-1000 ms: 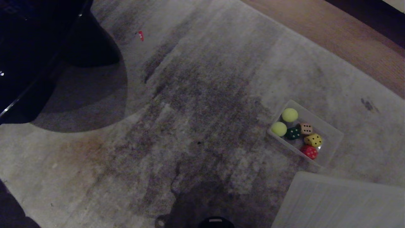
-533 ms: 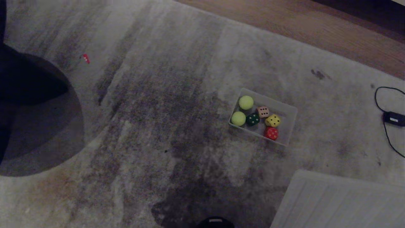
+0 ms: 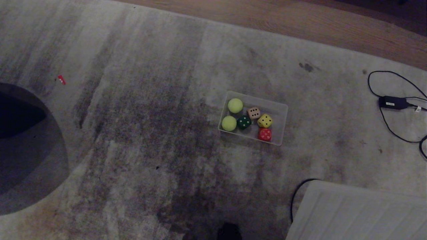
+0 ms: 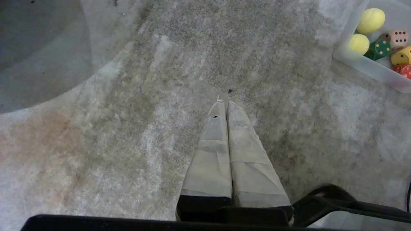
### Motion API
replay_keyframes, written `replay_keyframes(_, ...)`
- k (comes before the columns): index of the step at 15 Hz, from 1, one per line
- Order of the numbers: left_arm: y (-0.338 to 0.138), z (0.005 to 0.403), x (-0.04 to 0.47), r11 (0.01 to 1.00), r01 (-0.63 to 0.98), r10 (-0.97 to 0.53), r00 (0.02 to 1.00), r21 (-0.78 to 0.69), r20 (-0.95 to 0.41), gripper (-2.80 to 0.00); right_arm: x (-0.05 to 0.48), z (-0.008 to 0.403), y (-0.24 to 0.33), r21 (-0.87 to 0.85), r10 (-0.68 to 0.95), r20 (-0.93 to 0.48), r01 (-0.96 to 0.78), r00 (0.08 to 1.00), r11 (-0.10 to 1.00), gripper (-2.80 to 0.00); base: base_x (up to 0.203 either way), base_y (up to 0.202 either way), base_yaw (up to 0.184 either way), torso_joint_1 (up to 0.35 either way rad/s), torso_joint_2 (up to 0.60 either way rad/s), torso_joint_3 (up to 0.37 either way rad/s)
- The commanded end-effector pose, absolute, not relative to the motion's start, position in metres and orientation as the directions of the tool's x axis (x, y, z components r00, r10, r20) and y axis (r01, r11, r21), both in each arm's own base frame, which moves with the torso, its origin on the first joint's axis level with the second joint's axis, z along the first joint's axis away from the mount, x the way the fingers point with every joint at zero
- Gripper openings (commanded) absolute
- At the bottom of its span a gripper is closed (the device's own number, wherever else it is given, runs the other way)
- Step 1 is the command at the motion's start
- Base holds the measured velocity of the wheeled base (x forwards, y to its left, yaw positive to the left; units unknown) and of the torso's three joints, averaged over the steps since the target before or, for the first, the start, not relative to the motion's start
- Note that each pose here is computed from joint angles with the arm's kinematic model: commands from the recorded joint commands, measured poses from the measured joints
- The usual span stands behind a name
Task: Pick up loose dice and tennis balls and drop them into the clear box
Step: Close the lid
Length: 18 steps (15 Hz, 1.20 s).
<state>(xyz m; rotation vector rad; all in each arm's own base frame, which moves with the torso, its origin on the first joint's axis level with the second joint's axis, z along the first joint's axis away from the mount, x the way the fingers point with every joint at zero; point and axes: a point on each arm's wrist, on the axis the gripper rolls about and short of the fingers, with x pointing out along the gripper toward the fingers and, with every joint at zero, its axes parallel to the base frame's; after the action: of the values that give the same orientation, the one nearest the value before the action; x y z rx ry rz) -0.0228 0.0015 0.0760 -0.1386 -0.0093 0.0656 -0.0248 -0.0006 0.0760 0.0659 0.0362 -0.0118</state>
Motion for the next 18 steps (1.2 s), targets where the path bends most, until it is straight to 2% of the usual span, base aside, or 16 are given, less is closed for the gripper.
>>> replay_keyframes(1,0.002,0.076,-0.023,0.988,-0.066,0.067,0.998,-0.139,0.003,-2.80,-0.025,0.076,-0.001,0.059,-0.009,-0.038,0.011,0.999,0.998,-2.80,0.000,0.000,0.000,0.000,0.00,0.000)
replay_keyframes(5,0.002,0.076,-0.023,0.988,-0.066,0.067,0.998,-0.139,0.003,-2.80,-0.024,0.093,-0.001,0.076,-0.022,-0.056,0.027,0.998,0.997,-2.80,0.000,0.000,0.000,0.000,0.00,0.000)
replay_keyframes(8,0.001,0.076,-0.023,0.988,-0.065,0.066,0.998,-0.139,0.003,-2.80,0.002,0.128,-0.001,0.141,-0.023,-0.234,0.058,0.972,0.988,-2.80,0.000,0.000,0.000,0.000,0.00,0.000)
replay_keyframes(10,0.002,0.076,-0.023,0.988,-0.066,0.067,0.998,-0.139,0.003,-2.80,0.037,0.147,0.000,0.188,-0.023,-0.335,0.091,0.942,0.978,-2.80,0.000,0.000,0.000,0.000,0.00,0.000)
replay_keyframes(13,0.002,0.076,-0.023,0.988,-0.066,0.067,0.998,-0.139,0.003,-2.80,0.109,0.158,0.000,0.228,-0.019,-0.400,0.120,0.916,0.966,-2.80,0.000,0.000,0.000,0.000,0.00,0.000)
replay_keyframes(16,0.001,0.076,-0.023,0.988,-0.068,0.069,0.998,-0.139,0.003,-2.80,0.186,0.145,0.001,0.296,-0.006,-0.422,0.144,0.906,0.944,-2.80,0.000,0.000,0.000,0.000,0.00,0.000)
replay_keyframes(18,0.001,0.076,-0.023,0.988,-0.065,0.066,0.998,-0.139,0.003,-2.80,0.233,0.134,0.002,0.346,0.022,-0.387,0.123,0.922,0.930,-2.80,0.000,0.000,0.000,0.000,0.00,0.000)
